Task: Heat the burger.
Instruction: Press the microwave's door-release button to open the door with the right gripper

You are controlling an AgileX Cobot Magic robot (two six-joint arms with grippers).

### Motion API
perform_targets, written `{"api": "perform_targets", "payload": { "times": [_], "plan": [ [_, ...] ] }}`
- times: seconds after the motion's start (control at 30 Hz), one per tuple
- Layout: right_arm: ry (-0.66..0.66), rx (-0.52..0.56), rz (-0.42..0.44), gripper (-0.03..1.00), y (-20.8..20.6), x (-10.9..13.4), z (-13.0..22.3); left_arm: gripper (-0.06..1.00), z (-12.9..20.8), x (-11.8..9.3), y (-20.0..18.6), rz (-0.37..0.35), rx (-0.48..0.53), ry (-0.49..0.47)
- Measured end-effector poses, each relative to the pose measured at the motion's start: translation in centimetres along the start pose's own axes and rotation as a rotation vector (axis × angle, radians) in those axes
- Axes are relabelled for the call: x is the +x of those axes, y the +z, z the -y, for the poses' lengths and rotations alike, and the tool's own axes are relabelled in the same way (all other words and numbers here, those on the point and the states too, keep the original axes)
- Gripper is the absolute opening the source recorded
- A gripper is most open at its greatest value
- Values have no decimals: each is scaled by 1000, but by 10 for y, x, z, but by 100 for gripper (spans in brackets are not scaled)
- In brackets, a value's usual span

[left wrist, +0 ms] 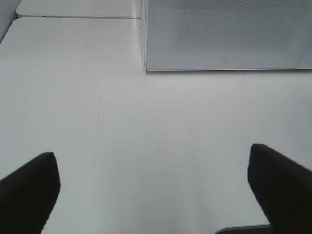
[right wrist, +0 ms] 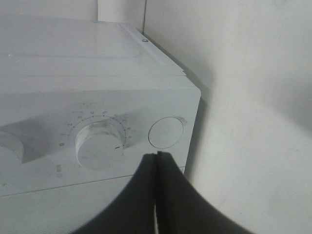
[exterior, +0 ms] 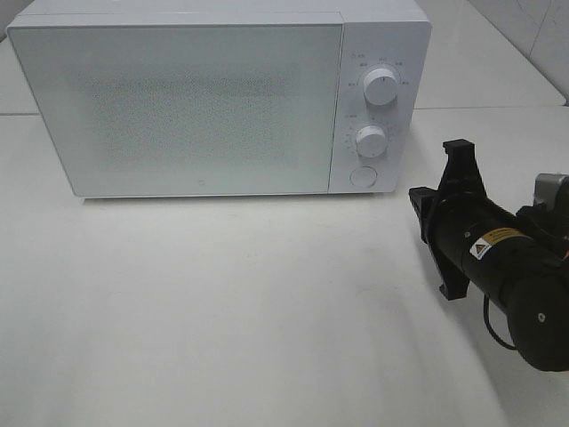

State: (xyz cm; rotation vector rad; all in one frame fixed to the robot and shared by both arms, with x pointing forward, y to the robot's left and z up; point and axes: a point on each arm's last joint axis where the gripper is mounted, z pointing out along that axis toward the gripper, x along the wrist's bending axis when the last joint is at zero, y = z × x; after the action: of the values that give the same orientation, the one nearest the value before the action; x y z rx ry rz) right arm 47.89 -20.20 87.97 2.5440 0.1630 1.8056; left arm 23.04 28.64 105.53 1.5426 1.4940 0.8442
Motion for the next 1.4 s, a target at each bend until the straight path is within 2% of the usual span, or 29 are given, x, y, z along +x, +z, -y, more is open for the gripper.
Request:
{"api": "perform_targets", "payload": {
  "times": [0.13,0.4,0.63,0.8,1.0,1.4],
  "plan": [
    [67,3,28,0,0,-3,0,96,0,0,0,0,0,0],
    [86,4,50,0,0,-4,1,96,0,0,0,0,0,0],
    [130,22,124,0,16,2,12,96,0,0,0,0,0,0],
    [107,31,110,0,29,11,20,96,0,0,0,0,0,0],
    [116,21,134,0,44,9,27,96,0,0,0,0,0,0],
    [107,-3,122,0,64,8,34,96,0,0,0,0,0,0]
  ]
}}
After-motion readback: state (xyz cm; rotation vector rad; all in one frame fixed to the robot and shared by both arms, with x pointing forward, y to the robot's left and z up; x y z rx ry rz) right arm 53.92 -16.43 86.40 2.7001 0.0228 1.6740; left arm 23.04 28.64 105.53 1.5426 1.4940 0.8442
